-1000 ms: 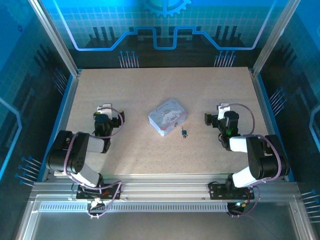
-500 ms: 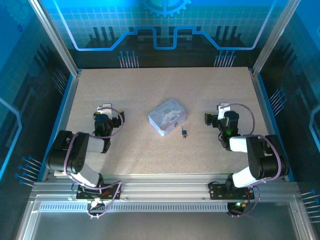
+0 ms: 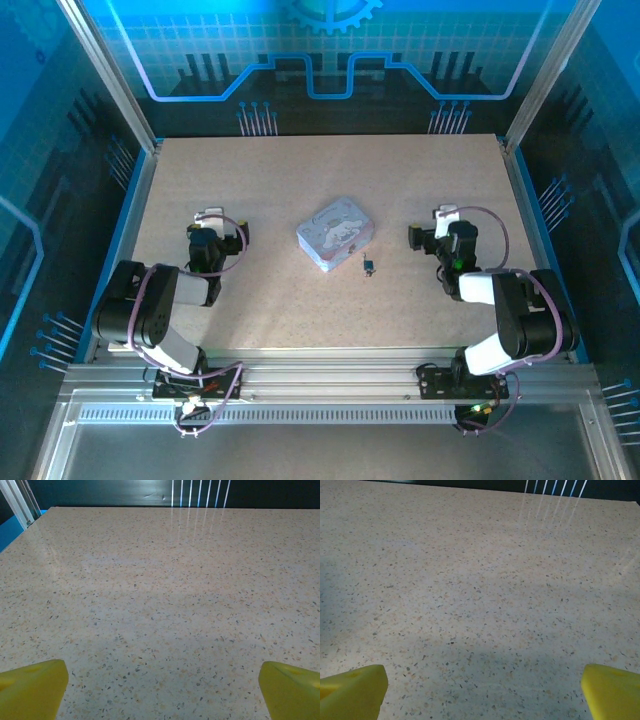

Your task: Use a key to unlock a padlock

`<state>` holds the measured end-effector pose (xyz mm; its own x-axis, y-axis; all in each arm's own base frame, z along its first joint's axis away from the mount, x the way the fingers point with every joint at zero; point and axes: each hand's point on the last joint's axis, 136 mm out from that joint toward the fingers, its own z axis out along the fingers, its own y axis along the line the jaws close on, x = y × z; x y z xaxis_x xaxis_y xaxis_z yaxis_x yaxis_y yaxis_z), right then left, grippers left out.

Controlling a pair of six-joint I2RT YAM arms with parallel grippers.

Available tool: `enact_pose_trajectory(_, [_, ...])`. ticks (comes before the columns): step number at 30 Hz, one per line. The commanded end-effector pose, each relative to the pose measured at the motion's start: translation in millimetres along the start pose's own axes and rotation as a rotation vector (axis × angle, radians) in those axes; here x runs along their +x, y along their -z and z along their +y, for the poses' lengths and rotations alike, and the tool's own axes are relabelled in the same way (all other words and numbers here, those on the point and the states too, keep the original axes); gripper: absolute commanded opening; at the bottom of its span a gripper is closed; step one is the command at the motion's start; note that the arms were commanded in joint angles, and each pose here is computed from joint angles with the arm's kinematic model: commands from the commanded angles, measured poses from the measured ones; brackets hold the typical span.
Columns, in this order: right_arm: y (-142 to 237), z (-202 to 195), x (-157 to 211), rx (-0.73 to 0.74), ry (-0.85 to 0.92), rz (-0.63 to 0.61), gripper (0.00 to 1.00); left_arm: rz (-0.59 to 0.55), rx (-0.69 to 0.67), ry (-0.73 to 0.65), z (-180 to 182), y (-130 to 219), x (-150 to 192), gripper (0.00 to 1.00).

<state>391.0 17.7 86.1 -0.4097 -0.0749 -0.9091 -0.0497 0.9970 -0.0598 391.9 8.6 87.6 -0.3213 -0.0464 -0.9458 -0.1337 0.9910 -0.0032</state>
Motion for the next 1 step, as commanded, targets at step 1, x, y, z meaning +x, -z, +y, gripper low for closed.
enact_pose_trajectory(1, [-3.0, 7.1, -10.4, -0.033, 0.019, -0.027, 1.0, -0.024, 0.01, 0.03, -1.2, -0.1, -10.0, 0.99])
